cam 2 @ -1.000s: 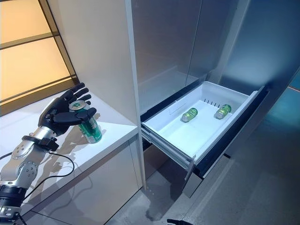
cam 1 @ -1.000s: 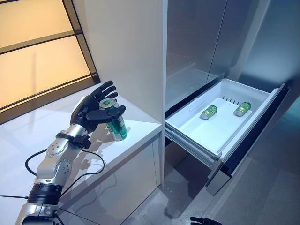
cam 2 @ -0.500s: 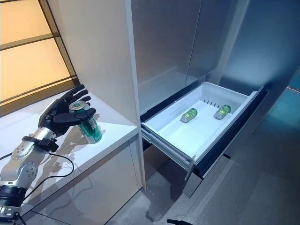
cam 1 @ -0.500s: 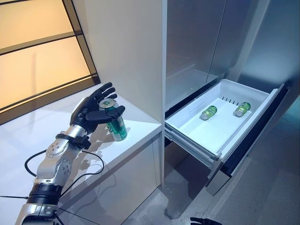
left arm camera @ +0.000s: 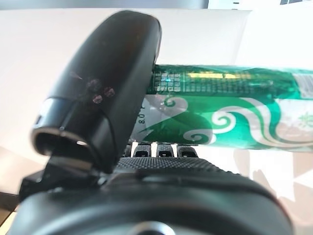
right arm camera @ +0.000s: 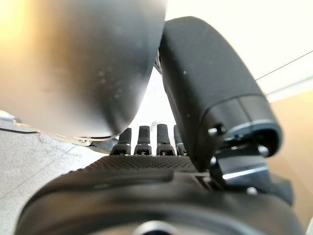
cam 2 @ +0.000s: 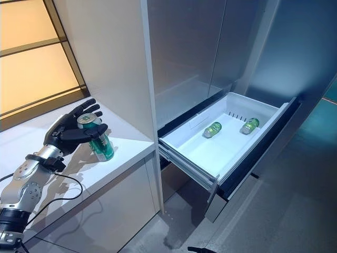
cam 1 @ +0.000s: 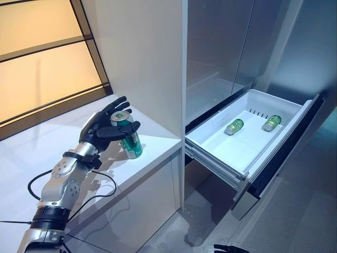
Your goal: Put drinks into fridge and close the fridge
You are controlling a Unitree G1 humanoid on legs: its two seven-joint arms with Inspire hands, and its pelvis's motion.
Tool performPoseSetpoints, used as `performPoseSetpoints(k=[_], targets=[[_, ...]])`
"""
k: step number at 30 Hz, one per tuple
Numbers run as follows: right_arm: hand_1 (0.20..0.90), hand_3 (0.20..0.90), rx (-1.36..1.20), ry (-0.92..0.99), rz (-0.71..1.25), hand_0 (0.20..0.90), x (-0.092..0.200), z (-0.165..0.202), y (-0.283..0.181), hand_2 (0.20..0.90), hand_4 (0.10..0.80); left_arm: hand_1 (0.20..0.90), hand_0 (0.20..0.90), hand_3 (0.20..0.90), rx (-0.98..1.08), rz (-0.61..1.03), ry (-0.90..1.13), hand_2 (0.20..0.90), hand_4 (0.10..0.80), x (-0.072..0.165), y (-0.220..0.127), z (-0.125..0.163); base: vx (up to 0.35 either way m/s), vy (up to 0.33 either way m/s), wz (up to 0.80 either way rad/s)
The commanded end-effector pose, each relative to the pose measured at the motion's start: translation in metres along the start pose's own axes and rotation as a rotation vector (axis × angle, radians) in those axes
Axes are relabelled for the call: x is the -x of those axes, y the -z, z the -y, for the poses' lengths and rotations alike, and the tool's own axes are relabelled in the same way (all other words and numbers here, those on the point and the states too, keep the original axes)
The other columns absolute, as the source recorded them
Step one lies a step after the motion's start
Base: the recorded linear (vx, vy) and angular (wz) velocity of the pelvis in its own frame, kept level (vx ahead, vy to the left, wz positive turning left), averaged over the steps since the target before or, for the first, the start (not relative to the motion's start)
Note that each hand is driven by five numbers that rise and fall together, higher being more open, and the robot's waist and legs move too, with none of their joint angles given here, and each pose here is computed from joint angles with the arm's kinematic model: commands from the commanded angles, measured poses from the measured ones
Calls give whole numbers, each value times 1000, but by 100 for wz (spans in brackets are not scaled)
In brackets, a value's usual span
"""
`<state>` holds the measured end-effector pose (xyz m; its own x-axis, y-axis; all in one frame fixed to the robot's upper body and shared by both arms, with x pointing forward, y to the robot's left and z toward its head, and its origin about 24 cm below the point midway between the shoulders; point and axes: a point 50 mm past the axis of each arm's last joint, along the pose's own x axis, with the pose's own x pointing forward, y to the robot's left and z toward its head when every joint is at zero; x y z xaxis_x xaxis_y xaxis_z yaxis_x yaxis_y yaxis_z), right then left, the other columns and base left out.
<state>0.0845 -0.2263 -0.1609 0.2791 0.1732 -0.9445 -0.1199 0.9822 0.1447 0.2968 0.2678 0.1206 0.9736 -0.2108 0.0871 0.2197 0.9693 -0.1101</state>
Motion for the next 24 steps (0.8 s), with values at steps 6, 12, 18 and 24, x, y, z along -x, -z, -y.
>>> performPoseSetpoints(k=[6, 12, 18, 24], targets=[[900, 900, 37, 9, -42, 900, 5, 13, 2, 900, 800, 747, 747, 722, -84, 204, -10, 747, 622, -9, -56, -11, 0, 0, 0], [900, 900, 37, 8, -41, 900, 5, 13, 2, 900, 800, 300, 300, 200, -89, 211, 11, 300, 100, -10, -58, -9, 0, 0, 0], [900, 900, 36, -2, -28, 900, 5, 12, 1, 900, 800, 300, 300, 200, -95, 211, 35, 300, 100, -11, -59, -7, 0, 0, 0], [900, 900, 84, -70, 138, 900, 4, 5, -26, 900, 800, 300, 300, 200, -100, 236, 86, 300, 100, -11, -65, 0, 0, 0, 0]])
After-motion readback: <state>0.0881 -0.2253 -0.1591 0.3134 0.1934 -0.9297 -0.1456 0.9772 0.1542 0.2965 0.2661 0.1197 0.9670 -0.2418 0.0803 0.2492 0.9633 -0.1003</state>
